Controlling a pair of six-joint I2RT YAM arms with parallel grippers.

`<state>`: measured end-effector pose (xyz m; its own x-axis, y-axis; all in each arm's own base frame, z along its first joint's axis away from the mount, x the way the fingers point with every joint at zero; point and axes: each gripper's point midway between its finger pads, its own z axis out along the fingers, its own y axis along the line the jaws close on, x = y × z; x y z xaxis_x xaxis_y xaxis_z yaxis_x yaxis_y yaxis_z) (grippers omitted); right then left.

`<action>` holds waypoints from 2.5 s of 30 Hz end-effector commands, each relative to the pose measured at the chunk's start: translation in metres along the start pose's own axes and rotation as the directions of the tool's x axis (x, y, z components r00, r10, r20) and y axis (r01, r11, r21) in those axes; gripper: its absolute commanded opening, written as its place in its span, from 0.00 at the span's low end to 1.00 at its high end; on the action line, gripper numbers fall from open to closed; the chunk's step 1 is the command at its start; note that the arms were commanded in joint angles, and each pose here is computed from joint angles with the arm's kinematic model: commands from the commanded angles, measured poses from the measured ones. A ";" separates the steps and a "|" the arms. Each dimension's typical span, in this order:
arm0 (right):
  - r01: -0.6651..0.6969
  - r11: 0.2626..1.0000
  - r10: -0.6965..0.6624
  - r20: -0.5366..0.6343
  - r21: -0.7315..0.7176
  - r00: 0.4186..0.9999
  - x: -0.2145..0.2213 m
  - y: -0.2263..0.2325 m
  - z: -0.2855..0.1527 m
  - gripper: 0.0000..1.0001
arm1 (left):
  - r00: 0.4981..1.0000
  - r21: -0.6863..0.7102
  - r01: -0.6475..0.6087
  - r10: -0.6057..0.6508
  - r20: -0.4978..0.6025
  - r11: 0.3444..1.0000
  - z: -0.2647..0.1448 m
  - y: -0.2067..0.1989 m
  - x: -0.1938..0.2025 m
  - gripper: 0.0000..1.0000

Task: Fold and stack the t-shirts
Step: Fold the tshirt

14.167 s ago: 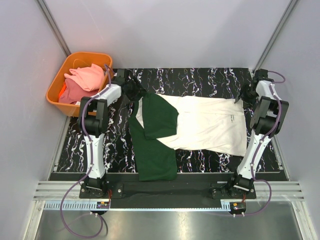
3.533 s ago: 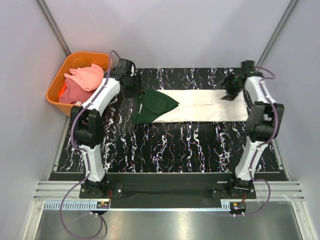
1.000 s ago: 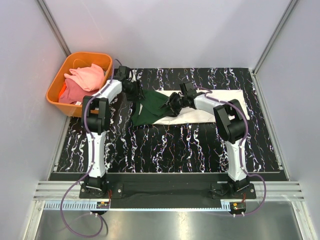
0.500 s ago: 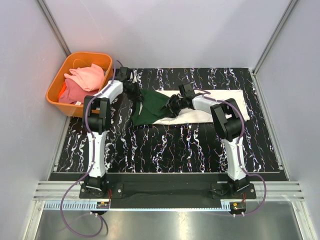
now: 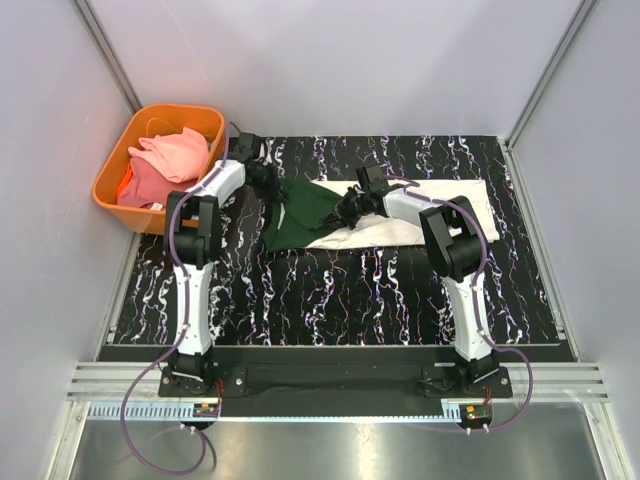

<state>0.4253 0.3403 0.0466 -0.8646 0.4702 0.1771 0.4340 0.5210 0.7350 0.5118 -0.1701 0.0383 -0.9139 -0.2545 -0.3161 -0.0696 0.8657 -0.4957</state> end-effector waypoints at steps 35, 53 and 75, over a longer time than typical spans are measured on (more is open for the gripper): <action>0.162 0.965 -0.197 -0.165 -0.205 0.966 -0.008 0.040 -0.059 0.00 | 0.998 0.090 0.052 -0.056 0.043 0.995 -0.056 -0.048 -0.017 0.22; 0.135 0.967 -0.178 -0.192 -0.216 0.965 -0.011 0.031 -0.074 0.00 | 0.994 0.022 0.087 -0.088 0.061 0.996 -0.068 -0.040 -0.012 0.00; 0.155 0.981 -0.181 -0.267 -0.118 0.946 0.006 -0.023 -0.068 0.00 | 0.986 -0.051 0.112 -0.118 -0.120 0.992 -0.078 -0.010 0.084 0.01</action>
<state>0.3983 0.2860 0.0678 -0.9548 0.1759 0.2396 0.2958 0.4831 0.8241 0.4018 -0.1675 0.0635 -0.9437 -0.3119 -0.1102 -0.2272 0.8533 -0.4693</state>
